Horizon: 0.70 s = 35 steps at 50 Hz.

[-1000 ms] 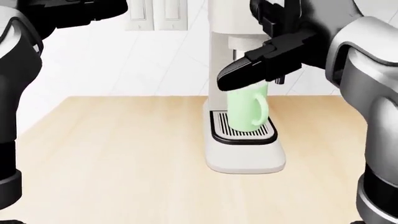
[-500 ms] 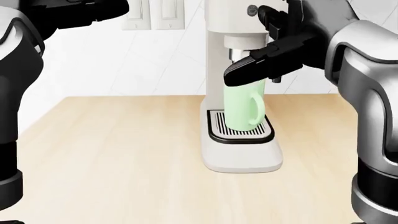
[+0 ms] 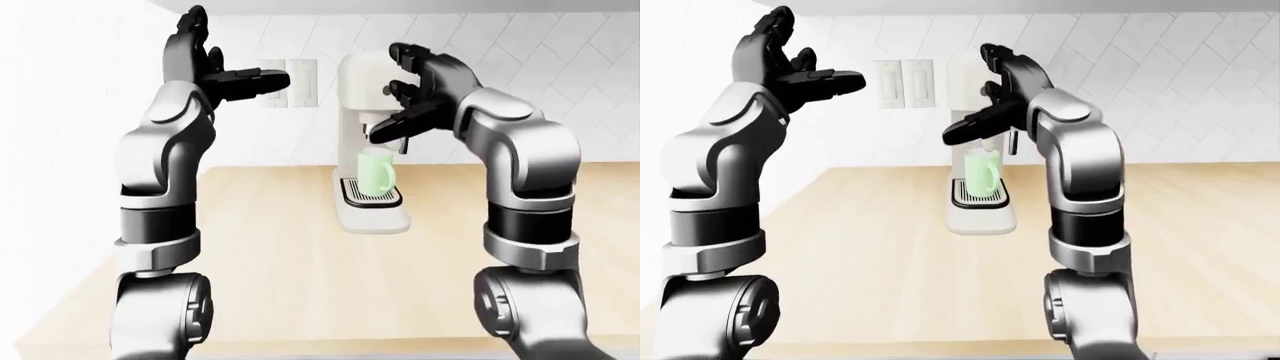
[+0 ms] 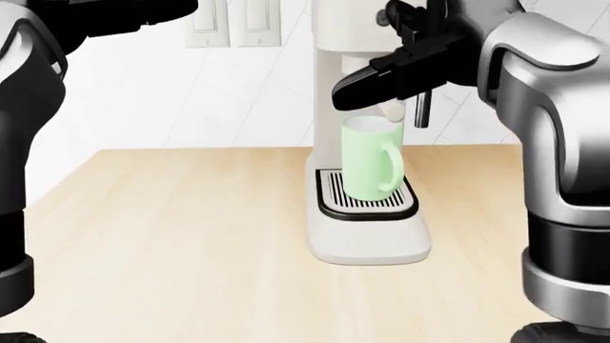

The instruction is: Press the button on the coffee machine to serve coffee.

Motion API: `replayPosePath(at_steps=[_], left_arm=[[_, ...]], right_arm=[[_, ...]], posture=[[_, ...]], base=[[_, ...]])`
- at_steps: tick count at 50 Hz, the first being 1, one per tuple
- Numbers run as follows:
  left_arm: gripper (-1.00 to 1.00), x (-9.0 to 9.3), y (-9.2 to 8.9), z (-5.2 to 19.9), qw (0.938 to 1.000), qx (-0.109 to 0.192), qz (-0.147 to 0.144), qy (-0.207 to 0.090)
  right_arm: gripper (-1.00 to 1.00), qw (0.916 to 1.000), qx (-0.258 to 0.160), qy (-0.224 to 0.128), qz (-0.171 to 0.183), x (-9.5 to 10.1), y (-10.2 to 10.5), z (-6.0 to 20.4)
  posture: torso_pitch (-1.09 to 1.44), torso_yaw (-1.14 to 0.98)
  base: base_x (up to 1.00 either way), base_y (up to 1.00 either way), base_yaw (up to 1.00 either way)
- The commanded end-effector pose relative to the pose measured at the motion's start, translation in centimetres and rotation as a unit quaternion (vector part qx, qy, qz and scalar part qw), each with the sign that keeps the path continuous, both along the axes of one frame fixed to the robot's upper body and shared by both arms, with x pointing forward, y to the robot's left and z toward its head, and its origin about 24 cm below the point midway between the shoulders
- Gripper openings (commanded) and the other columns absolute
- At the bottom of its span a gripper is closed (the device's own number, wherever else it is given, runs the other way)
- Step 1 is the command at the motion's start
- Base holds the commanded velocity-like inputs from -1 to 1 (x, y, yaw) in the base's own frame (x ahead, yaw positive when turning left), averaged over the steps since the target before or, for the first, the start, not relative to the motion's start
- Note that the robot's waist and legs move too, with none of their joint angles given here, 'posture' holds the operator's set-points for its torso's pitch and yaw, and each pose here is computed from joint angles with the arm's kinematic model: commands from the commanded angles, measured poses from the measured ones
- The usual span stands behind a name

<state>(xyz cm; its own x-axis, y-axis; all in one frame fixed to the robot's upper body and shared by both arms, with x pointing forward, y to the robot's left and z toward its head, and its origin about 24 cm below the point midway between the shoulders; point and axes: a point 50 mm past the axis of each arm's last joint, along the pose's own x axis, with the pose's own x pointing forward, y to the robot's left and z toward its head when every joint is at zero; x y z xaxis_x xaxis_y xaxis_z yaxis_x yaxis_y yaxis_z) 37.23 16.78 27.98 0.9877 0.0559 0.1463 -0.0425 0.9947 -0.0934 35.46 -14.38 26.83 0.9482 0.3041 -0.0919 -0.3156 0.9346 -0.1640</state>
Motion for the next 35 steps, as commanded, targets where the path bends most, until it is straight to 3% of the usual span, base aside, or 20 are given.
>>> replayPosePath(at_steps=[1,35], left_arm=[[1.0,-0.5,-0.1,2.1,0.9991,-0.001,-0.002,-0.043],[1.0,-0.5,-0.1,1.7,0.9991,-0.004,-0.001,-0.042]], right_arm=[[1.0,0.9991,0.0,-0.043,0.0,-0.3,0.0,1.8],[1.0,0.9993,0.008,-0.037,-0.001,1.2,0.5,0.7]], posture=[[-0.65,0.0],[-0.65,0.0]], base=[[0.0,0.0,0.0],[0.0,0.0,0.0]])
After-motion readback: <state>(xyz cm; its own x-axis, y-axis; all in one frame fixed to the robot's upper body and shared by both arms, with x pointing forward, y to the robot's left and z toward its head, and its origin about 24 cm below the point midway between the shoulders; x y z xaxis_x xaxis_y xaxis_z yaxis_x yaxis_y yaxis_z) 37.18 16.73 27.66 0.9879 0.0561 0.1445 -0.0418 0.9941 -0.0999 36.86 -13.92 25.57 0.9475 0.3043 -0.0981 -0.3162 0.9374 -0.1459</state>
